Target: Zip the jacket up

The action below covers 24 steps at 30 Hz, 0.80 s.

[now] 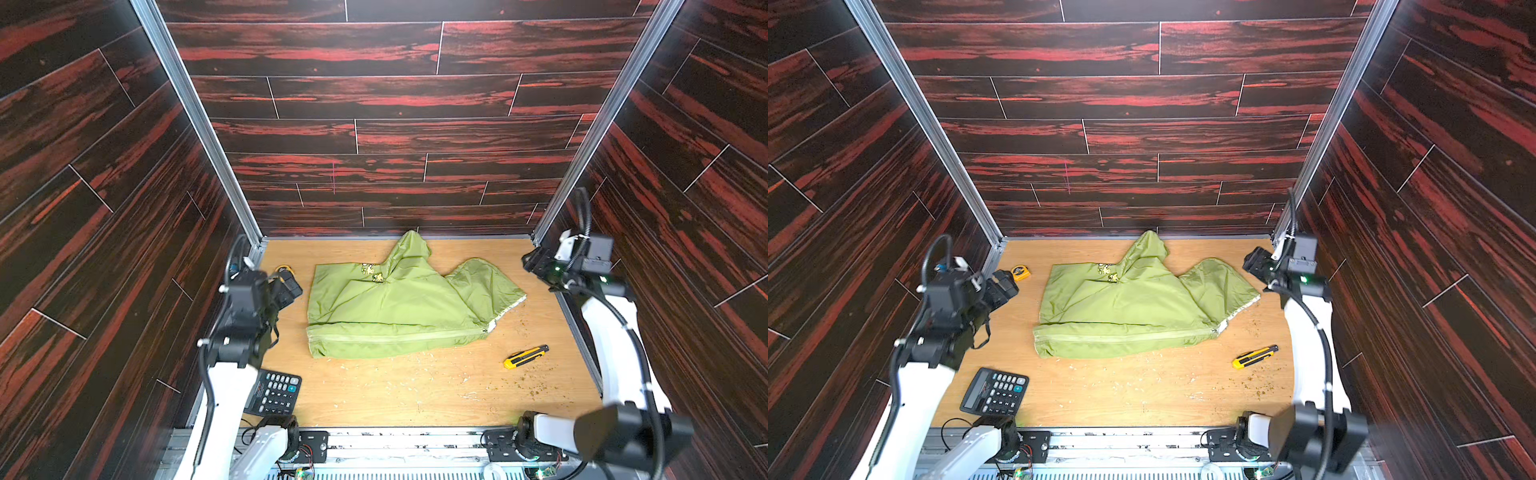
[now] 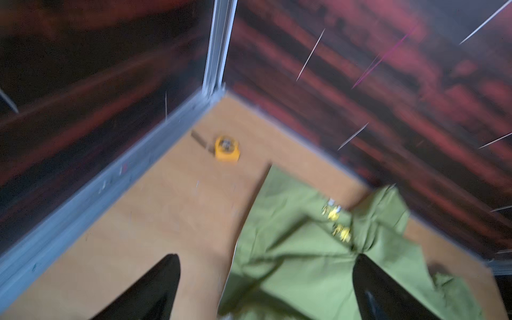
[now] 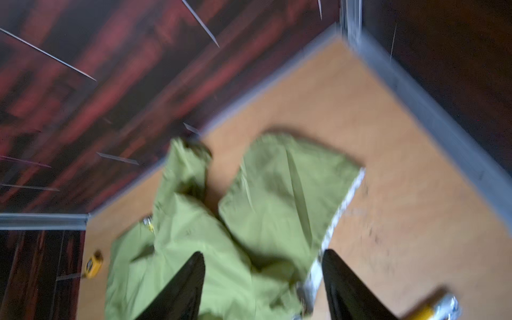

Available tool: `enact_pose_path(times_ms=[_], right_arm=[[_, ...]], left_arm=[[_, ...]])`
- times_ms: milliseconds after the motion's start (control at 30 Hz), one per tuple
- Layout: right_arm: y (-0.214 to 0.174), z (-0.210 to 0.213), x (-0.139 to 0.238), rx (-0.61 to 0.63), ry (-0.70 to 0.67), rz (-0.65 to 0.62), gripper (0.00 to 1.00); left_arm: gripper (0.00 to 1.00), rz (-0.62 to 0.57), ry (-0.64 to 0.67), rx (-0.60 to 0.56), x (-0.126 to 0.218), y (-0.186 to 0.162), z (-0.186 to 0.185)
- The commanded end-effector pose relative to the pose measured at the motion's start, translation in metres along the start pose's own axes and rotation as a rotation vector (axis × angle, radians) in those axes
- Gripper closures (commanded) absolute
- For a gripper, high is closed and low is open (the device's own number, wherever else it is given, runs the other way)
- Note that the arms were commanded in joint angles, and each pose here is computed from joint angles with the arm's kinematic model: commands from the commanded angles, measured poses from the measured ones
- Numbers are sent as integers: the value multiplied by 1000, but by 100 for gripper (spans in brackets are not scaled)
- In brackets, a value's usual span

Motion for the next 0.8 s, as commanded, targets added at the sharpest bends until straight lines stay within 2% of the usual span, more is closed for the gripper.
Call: enact_pose_path(times_ms=[0,67,133,167,200,233,367,567,633,667,767], right_arm=[[28,-8,5,72,-63,-198,30],[41,-11,15,91,-92,-311,31],[51,-14,28,110,-114,-471,30],[50,-18,30,125,-130,-540,12],[44,-21,27,154,-133,-588,1],[37,-24,21,176,-144,-606,1],[-12,-49,-24,223,-217,-453,1],[-104,-67,-60,288,-192,-371,1],[-129,-71,-70,299,-180,-342,1],[-140,-73,-75,304,-179,-331,1],[-152,-76,-82,310,-169,-361,1]], left_arm=[[0,-201,-77,-62,-1,17,-1],[0,-317,-65,-15,4,22,13],[0,-381,-46,-33,3,18,26],[0,-382,-32,-67,0,12,31],[0,-360,-12,-108,-7,3,38],[1,-338,14,-134,-14,-6,45],[0,-239,143,-219,-46,-52,86],[0,-189,240,-285,-79,-102,133],[1,-223,251,-269,-87,-98,133],[0,-195,232,-279,-93,-100,128],[0,-228,142,-286,-111,-100,112]])
Point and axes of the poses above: each gripper's point midway between its finger pads, its own x axis back along the fingers, its own z axis along the line the jaws close on, y = z × x, the point moved 2 cm from there along x, back along the fingers, and after that the axes turned 13 degrees about x, right-handed, at the moved point
